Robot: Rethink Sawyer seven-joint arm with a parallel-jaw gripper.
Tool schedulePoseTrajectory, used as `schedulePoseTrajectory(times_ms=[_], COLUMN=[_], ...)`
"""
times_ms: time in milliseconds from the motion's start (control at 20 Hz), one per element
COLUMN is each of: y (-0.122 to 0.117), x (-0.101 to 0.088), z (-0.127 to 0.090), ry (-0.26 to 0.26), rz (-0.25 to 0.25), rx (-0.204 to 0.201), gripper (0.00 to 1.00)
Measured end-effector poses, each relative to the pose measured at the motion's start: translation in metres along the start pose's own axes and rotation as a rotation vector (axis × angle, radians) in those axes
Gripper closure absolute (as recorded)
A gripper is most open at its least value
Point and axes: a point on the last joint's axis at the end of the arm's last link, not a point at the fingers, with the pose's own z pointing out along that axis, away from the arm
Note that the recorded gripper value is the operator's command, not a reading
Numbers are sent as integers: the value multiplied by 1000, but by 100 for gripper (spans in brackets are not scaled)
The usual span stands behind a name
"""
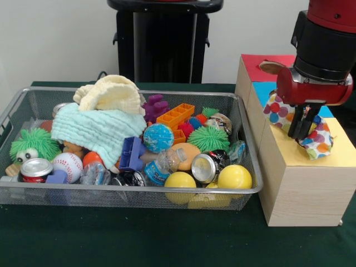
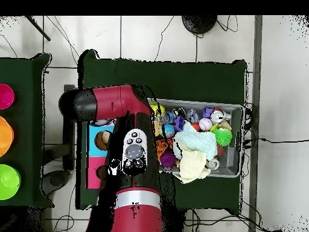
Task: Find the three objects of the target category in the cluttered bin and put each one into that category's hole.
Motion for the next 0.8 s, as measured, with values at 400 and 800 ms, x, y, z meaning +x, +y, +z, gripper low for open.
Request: schedulePoseTrajectory(times_ms=[400, 800], y=[18, 23], x=[2, 2], z=[-3, -4], ry=[-2, -2], rz=[-14, -16], rx=[-10, -14], gripper=[100, 100])
